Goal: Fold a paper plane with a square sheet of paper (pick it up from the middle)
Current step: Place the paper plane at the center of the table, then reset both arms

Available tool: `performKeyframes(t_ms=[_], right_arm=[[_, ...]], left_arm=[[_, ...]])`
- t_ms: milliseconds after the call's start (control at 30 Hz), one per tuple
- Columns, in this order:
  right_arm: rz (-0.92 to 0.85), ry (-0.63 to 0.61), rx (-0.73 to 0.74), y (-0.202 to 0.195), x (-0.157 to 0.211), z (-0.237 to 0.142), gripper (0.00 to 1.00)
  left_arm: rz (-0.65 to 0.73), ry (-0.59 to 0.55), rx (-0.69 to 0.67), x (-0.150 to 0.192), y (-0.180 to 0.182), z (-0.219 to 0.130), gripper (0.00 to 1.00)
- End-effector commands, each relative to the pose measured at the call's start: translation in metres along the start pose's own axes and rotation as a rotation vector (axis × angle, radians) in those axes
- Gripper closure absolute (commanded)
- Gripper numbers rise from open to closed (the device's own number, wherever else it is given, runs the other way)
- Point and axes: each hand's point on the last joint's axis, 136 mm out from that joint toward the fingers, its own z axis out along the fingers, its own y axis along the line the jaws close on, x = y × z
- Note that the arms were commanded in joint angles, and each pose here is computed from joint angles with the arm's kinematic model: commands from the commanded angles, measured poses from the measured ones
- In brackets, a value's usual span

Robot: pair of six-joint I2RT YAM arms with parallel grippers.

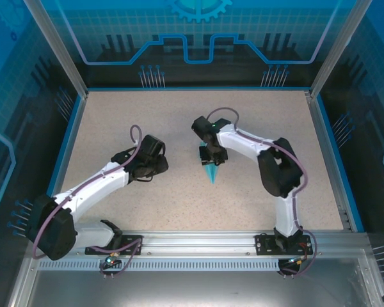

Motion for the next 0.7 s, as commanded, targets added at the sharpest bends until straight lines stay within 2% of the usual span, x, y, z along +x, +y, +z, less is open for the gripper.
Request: performKeyframes(t_ms=[0,67,167,233,267,333,367,400,433,467,567,667], right_arm=[[-0.010,-0.178,-0.006,-0.020,-0.011,-0.075,0.53],[0.002,-0.298,0.048,-0.041,-0.016,-0.104,0.47],[0.061,-0.492,0.155,-0.086,-0.016,-0.140,0.43],[0.122,-0.610,0.197,-0.118,-0.014,-0.159,0.41],[0.136,-0.644,0.220,-0.131,-0.011,-0.160,0.40],[0.203,-0.731,0.286,-0.164,-0.004,-0.168,0.35],[0.213,-0.758,0.311,-0.176,-0.001,-0.167,0.30],[0.236,-0.786,0.343,-0.190,0.002,-0.167,0.21],[0.274,-0.814,0.393,-0.208,0.006,-0.165,0.02],[0.305,-0.832,0.437,-0.222,0.008,-0.160,0.01],[0.293,-0.787,0.519,-0.258,0.015,-0.125,0.01],[0.254,-0.722,0.417,-0.268,0.008,-0.089,0.01]], left_arm=[[0.023,-0.085,-0.044,-0.016,0.013,-0.012,0.61],[0.028,-0.130,-0.069,-0.024,0.020,-0.017,0.58],[0.031,-0.221,-0.123,-0.042,0.035,-0.026,0.45],[0.028,-0.279,-0.163,-0.055,0.048,-0.031,0.41],[0.030,-0.303,-0.174,-0.061,0.052,-0.032,0.36],[0.025,-0.361,-0.224,-0.074,0.065,-0.037,0.17],[0.024,-0.387,-0.248,-0.080,0.070,-0.041,0.11],[0.024,-0.416,-0.272,-0.086,0.076,-0.043,0.03],[0.021,-0.446,-0.285,-0.093,0.081,-0.046,0.02],[0.030,-0.462,-0.296,-0.097,0.086,-0.046,0.01],[0.004,-0.486,-0.346,-0.112,0.107,-0.044,0.02],[0.020,-0.528,-0.355,-0.125,0.121,-0.034,0.01]])
